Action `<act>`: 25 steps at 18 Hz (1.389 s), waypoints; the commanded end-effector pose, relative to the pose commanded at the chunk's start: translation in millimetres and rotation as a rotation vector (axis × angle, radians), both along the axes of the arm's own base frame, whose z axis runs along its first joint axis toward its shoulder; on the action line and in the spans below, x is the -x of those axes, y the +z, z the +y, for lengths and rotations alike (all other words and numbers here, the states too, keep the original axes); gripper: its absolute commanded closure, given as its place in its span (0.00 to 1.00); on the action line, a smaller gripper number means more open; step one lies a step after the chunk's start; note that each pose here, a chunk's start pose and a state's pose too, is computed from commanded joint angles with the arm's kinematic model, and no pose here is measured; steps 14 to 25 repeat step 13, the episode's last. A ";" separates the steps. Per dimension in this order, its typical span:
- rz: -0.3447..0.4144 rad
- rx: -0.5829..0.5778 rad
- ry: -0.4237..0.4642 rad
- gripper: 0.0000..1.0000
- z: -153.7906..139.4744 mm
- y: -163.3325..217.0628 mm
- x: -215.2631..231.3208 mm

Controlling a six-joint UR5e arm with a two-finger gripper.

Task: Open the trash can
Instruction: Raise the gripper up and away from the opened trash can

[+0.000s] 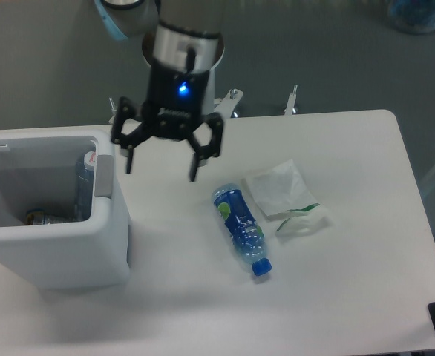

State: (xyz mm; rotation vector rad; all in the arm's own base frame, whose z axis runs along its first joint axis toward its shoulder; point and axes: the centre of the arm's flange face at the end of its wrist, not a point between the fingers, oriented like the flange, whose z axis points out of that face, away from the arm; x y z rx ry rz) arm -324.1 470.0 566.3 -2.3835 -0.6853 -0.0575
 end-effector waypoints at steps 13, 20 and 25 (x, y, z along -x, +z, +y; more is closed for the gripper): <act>0.259 0.375 -0.027 0.00 -31.4 -50.7 70.4; 0.259 0.375 -0.027 0.00 -31.4 -50.7 70.4; 0.259 0.375 -0.027 0.00 -31.4 -50.7 70.4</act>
